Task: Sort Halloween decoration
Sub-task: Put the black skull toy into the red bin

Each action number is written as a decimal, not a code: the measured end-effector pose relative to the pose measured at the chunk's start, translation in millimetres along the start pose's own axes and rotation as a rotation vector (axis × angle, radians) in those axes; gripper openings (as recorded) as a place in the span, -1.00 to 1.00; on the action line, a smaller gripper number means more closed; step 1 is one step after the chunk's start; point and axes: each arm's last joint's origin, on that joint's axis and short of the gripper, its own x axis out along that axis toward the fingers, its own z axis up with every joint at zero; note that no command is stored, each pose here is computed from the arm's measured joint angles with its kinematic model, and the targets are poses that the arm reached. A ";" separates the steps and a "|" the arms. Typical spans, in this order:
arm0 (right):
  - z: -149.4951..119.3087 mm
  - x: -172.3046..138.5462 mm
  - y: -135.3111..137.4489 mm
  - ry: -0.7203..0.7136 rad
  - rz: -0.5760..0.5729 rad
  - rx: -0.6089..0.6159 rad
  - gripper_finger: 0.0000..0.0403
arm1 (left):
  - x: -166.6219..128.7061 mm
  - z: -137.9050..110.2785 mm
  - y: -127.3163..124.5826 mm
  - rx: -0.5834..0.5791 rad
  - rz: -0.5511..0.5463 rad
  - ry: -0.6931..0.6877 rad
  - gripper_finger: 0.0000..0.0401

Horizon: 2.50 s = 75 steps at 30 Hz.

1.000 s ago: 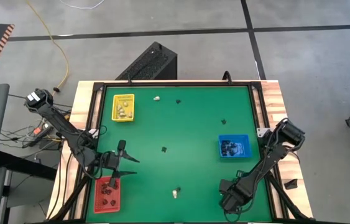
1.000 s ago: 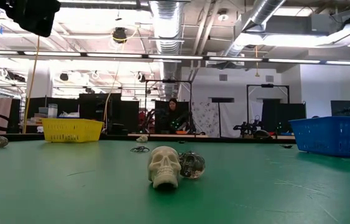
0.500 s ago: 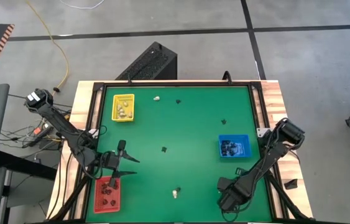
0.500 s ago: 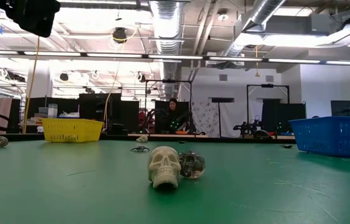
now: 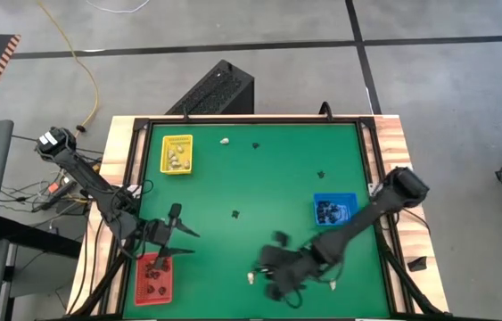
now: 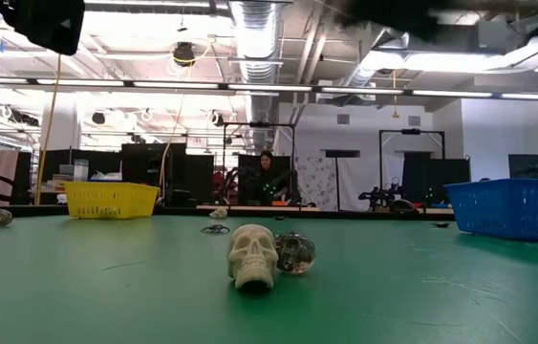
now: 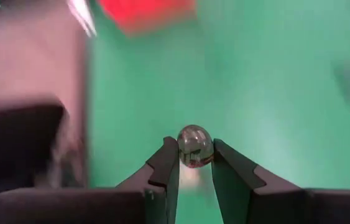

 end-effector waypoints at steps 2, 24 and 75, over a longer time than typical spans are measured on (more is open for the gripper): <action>19.8 26.7 2.3 -0.186 0.088 -0.078 -0.46 | 0.0 0.0 -0.2 0.017 -0.005 0.000 -0.02; 70.0 268.0 -25.4 -0.790 0.375 -0.314 -0.46 | -36.7 16.6 4.5 0.042 -0.002 -0.069 -0.02; 11.4 106.6 32.3 0.616 -0.109 -0.425 0.31 | -38.8 14.5 3.5 0.082 -0.001 -0.052 -0.02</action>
